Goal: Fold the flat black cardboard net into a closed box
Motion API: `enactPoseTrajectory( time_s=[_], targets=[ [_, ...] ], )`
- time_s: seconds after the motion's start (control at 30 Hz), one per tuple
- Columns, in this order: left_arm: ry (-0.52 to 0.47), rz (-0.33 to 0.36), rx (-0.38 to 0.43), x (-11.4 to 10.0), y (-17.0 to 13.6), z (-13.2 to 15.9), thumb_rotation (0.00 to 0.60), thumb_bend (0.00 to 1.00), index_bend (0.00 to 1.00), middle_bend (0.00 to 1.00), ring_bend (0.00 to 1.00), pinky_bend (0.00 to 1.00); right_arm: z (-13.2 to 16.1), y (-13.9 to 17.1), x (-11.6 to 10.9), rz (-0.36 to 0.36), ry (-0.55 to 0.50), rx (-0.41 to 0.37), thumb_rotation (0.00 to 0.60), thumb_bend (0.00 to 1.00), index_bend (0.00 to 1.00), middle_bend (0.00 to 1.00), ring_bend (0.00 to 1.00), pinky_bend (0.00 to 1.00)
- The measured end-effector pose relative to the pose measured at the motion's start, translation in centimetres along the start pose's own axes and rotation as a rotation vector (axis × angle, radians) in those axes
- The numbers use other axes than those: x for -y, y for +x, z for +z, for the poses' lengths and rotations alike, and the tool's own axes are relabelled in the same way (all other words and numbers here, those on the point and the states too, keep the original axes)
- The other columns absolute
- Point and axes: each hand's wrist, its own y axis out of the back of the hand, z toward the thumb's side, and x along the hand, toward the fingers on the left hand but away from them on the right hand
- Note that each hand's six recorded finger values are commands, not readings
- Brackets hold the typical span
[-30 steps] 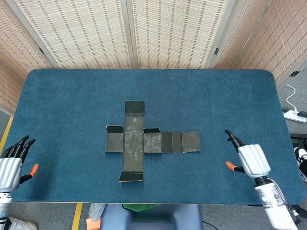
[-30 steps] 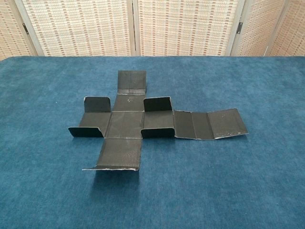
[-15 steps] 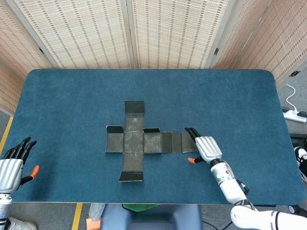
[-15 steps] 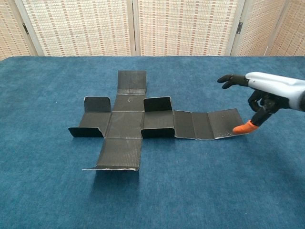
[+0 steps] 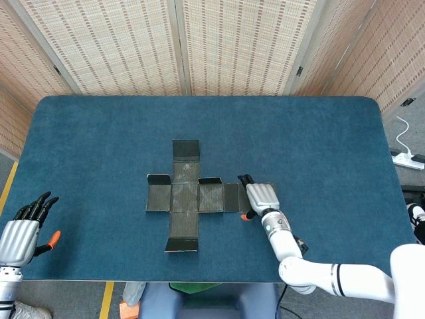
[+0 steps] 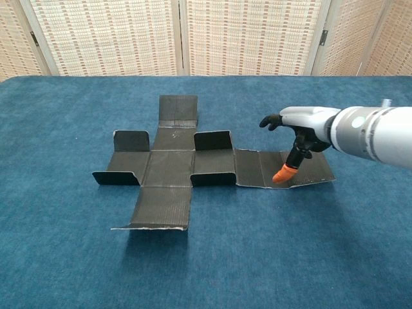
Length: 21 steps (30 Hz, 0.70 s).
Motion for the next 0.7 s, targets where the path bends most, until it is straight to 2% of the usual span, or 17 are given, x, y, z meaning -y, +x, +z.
enactPoseTrajectory(
  time_s=[0.2, 0.7],
  targets=[
    [-0.006, -0.007, -0.008, 0.3, -0.1, -0.4, 0.6, 0.34, 0.18, 0.16, 0.18, 0.21, 2.0, -1.5, 0.1, 0.016, 0.052, 0.026, 0.6, 0.04, 0.0, 0.04, 0.78, 0.99],
    [-0.01, -0.039, -0.014, 1.0, 0.0, -0.6, 0.6, 0.34, 0.18, 0.15, 0.18, 0.21, 3.8, -4.3, 1.9, 0.046, 0.134, 0.087, 0.6, 0.07, 0.0, 0.06, 0.78, 0.99]
  ],
)
